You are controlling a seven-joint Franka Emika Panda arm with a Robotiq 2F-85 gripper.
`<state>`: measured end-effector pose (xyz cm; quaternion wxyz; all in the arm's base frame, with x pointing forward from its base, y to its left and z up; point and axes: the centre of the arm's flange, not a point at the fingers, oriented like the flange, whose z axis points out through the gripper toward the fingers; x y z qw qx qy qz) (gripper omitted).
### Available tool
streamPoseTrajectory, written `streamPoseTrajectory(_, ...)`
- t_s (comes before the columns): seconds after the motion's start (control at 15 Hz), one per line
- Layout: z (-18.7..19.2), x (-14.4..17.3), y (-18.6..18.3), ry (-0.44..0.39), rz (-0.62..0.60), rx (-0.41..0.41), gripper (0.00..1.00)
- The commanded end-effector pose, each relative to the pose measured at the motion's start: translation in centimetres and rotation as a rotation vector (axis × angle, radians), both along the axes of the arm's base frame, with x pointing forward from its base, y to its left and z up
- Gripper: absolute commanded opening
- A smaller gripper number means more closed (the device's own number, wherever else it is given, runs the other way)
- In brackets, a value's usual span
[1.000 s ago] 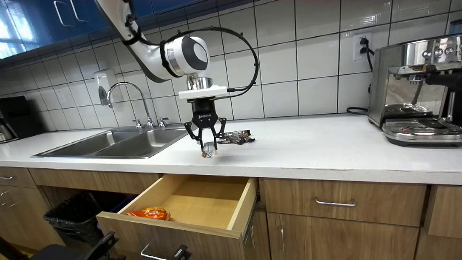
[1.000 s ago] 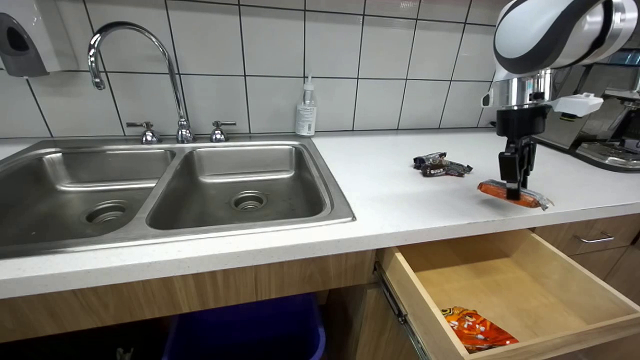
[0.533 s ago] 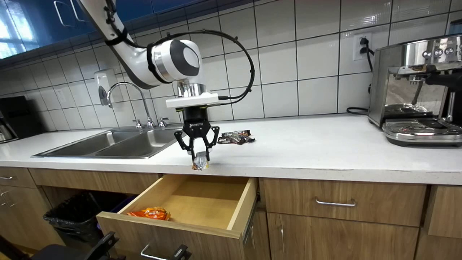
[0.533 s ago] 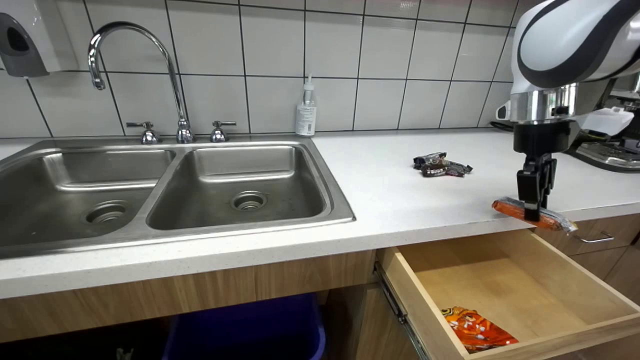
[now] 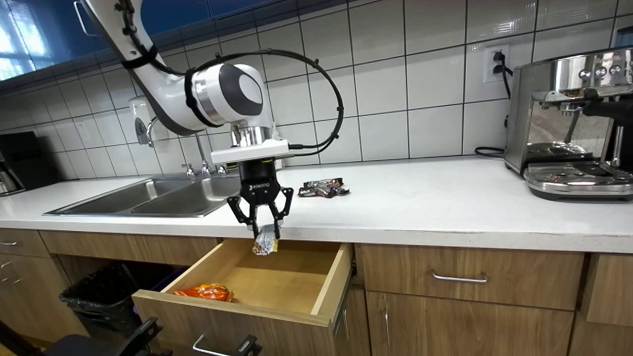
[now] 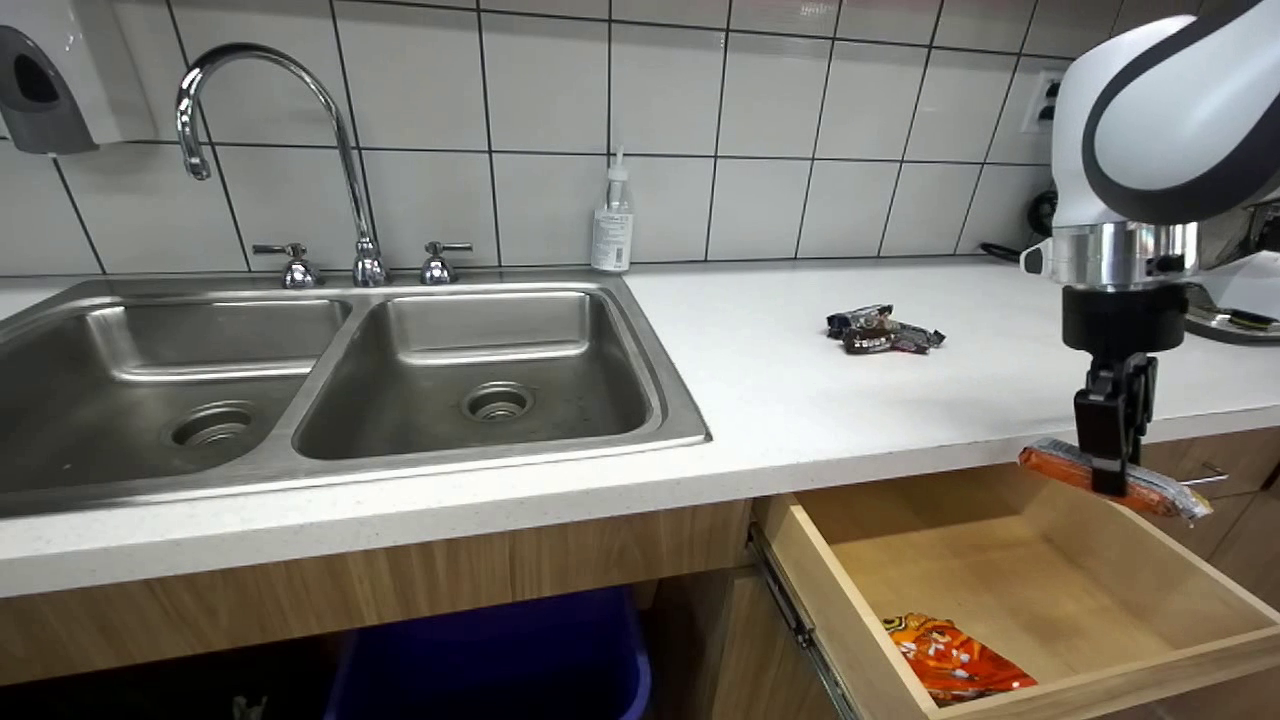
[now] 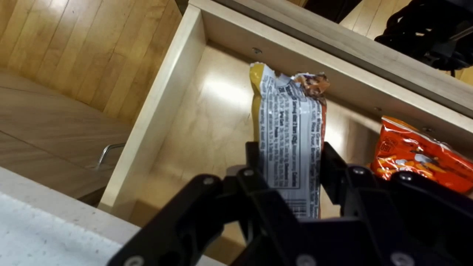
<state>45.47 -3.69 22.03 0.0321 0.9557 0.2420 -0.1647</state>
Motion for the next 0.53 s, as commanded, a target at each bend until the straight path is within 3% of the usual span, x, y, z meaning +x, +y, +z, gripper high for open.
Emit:
streamPoseTrajectory(0.0,0.2,-2.5,0.0,-0.024,0.010,-0.050,0.17)
streamPoseTrajectory(0.47,-1.3,-3.4,-0.9,-0.005,0.026,-0.072,0.17)
